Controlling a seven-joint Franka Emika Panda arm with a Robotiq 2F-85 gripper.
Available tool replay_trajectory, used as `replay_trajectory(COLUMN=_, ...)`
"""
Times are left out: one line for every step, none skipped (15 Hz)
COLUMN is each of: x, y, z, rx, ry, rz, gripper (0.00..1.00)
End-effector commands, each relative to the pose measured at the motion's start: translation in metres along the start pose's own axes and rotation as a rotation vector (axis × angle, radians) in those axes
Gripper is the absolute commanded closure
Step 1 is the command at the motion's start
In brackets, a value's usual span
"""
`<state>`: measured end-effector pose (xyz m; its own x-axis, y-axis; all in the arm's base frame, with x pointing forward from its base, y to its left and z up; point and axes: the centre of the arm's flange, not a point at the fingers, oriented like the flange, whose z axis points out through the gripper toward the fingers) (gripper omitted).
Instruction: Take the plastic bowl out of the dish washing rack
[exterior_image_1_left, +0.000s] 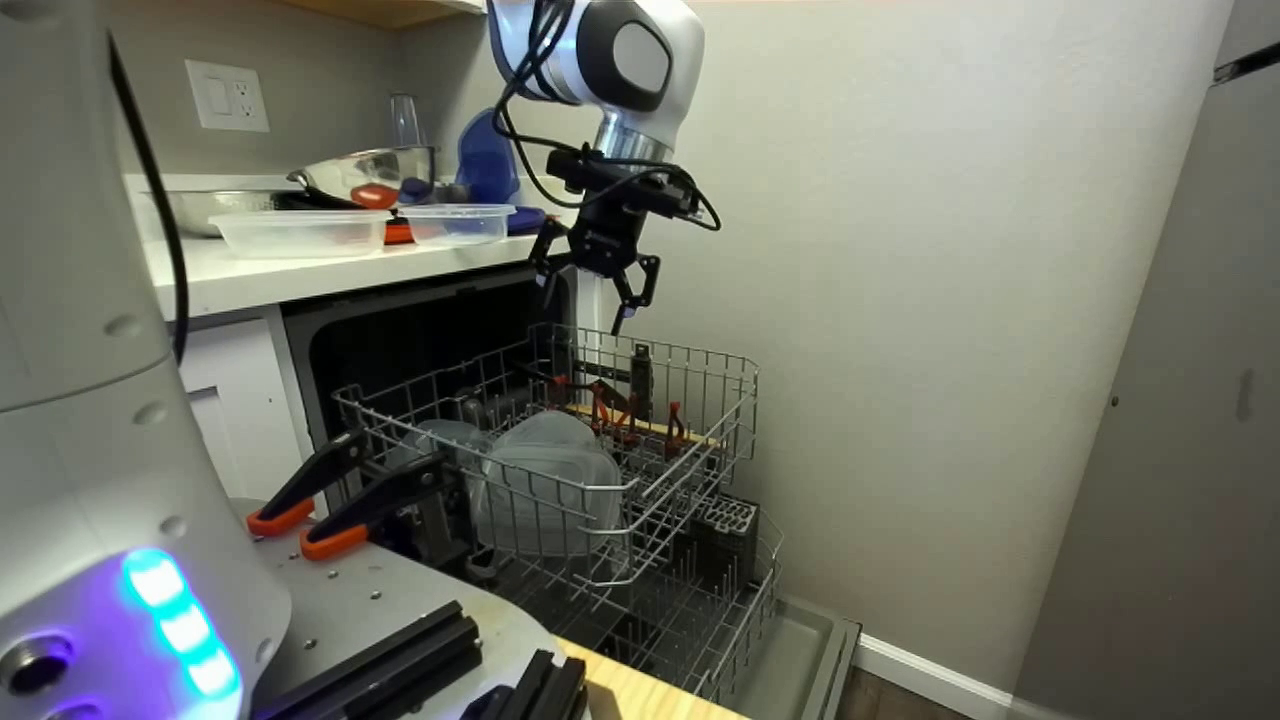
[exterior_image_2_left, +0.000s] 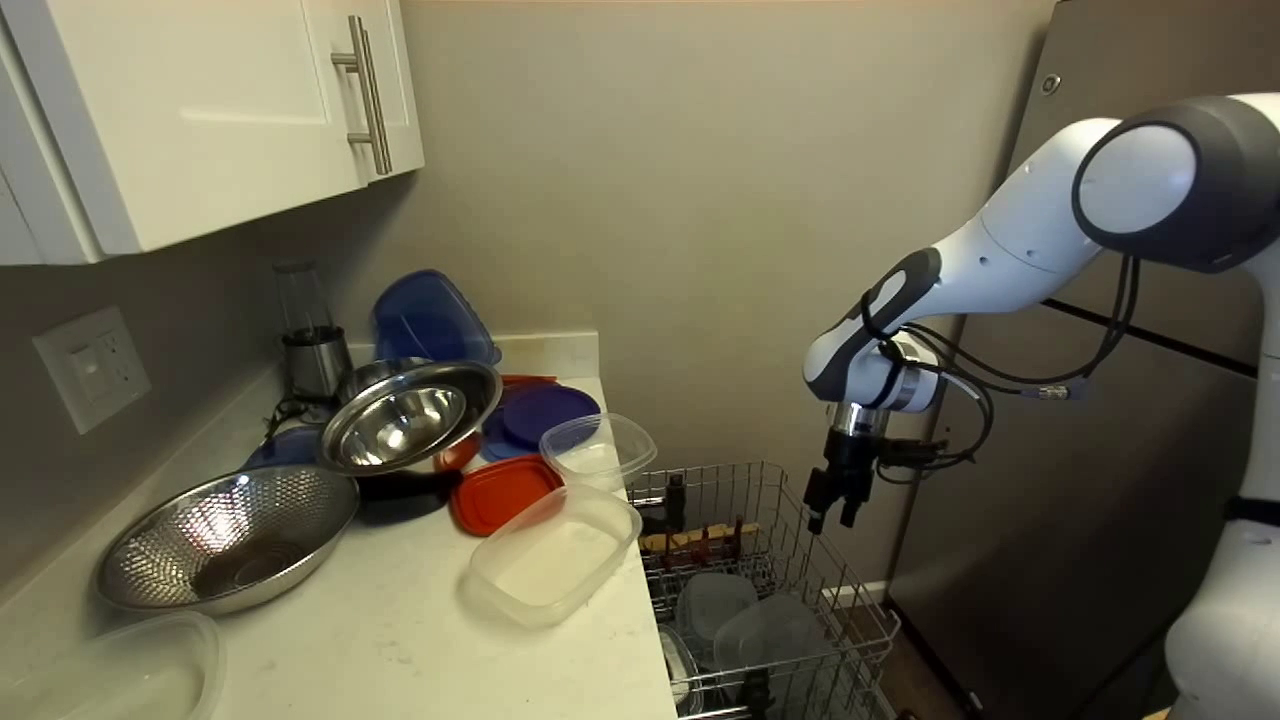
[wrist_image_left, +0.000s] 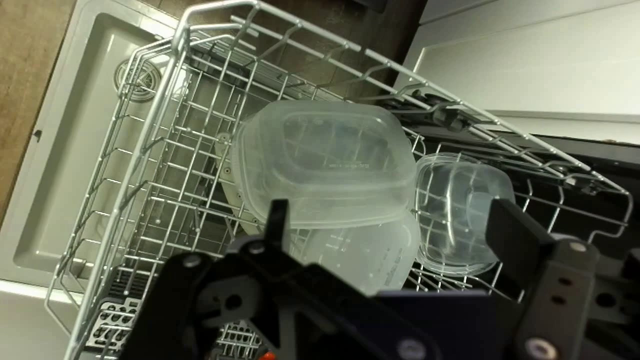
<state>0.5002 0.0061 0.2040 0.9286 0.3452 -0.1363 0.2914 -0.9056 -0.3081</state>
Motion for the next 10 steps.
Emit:
replay_trajectory(x=0.021, y=0.010, z=0.014, rx=-0.071, ry=-0.018, rz=-0.048, gripper=0.00)
replay_trajectory(x=0.025, y=0.012, z=0.016, rx=-0.089, ry=-0.022, rz=-0.061, gripper=0.00)
replay_trajectory(x=0.028, y=0.013, z=0.019, rx=-0.101, ry=-0.027, rz=-0.073, gripper=0.00)
replay_trajectory(x=0.030, y=0.014, z=0.020, rx=-0.114, ry=-0.028, rz=-0.084, gripper=0.00)
replay_trajectory(x=0.032, y=0.015, z=0.022, rx=-0.124, ry=-0.029, rz=-0.093, gripper=0.00)
replay_trajectory(x=0.033, y=0.016, z=0.023, rx=-0.132, ry=-0.026, rz=-0.100, gripper=0.00)
replay_trajectory(x=0.033, y=0.017, z=0.023, rx=-0.137, ry=-0.026, rz=-0.105, gripper=0.00)
replay_trajectory(x=0.033, y=0.018, z=0.024, rx=-0.142, ry=-0.024, rz=-0.110, gripper=0.00)
replay_trajectory(x=0.033, y=0.020, z=0.024, rx=-0.146, ry=-0.022, rz=-0.112, gripper=0.00)
replay_trajectory(x=0.032, y=0.020, z=0.024, rx=-0.132, ry=-0.018, rz=-0.116, gripper=0.00)
